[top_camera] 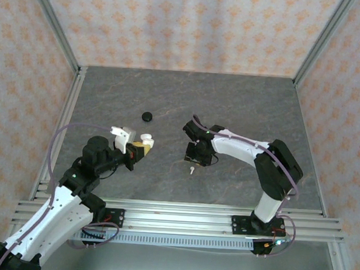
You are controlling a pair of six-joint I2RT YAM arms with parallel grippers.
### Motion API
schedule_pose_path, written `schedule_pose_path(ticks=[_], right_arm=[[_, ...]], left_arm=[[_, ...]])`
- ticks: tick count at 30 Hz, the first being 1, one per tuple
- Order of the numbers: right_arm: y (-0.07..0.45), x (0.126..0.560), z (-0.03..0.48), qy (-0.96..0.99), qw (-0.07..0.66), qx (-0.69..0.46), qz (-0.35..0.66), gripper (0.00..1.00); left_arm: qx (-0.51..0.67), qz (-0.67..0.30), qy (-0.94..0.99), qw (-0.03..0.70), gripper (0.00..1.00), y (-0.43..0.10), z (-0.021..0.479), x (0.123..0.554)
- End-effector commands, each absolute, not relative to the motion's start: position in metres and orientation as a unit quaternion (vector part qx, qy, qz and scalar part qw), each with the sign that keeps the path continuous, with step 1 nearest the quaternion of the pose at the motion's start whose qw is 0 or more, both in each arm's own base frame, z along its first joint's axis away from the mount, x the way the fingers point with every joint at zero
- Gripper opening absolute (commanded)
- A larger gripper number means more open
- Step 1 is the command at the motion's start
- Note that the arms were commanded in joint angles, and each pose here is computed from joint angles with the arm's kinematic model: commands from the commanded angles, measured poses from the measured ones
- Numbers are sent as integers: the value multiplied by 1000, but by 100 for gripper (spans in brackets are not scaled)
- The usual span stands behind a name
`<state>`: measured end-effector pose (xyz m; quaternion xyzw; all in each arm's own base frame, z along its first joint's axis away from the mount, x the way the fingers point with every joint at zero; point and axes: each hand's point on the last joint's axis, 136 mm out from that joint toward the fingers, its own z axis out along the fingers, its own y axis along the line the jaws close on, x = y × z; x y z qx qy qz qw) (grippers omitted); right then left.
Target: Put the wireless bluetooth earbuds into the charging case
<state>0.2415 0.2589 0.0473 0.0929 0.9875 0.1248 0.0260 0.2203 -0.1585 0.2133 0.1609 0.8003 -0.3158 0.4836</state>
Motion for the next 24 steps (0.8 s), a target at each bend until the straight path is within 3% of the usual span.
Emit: schedule_pose_path(ticks=[1,24], right_arm=[[254,240,39,990,21,98,104,39],[257,223,20,996,-1,72,57,38]], left_arm=[[180,-325,770,518,0,-162,241,220],[179,-325,770,518,0,-161,240,218]])
